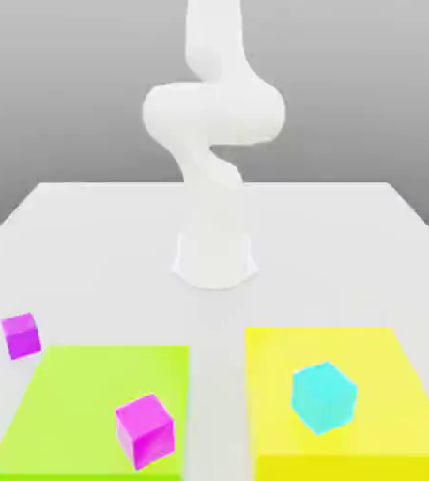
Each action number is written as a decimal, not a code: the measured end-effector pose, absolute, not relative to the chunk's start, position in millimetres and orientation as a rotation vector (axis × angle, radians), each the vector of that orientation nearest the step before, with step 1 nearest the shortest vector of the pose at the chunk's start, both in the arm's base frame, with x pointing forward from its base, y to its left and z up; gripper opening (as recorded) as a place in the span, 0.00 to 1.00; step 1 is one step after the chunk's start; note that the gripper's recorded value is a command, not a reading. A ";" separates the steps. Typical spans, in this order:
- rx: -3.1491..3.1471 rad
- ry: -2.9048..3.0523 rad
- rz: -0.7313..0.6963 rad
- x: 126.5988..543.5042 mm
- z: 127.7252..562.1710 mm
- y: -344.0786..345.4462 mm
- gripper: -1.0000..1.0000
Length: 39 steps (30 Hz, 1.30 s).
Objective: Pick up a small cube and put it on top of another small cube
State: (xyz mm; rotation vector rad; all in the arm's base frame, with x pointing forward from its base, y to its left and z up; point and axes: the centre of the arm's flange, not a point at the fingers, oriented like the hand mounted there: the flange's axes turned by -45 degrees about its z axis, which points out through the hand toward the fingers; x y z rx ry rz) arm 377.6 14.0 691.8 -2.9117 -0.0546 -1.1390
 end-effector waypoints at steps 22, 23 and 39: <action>-2.980 -0.765 -0.411 550.6 417.3 215.6 0.50; -2.979 -0.794 -0.378 553.0 401.0 224.3 0.50; -2.923 -1.150 -0.002 532.6 143.1 324.5 0.00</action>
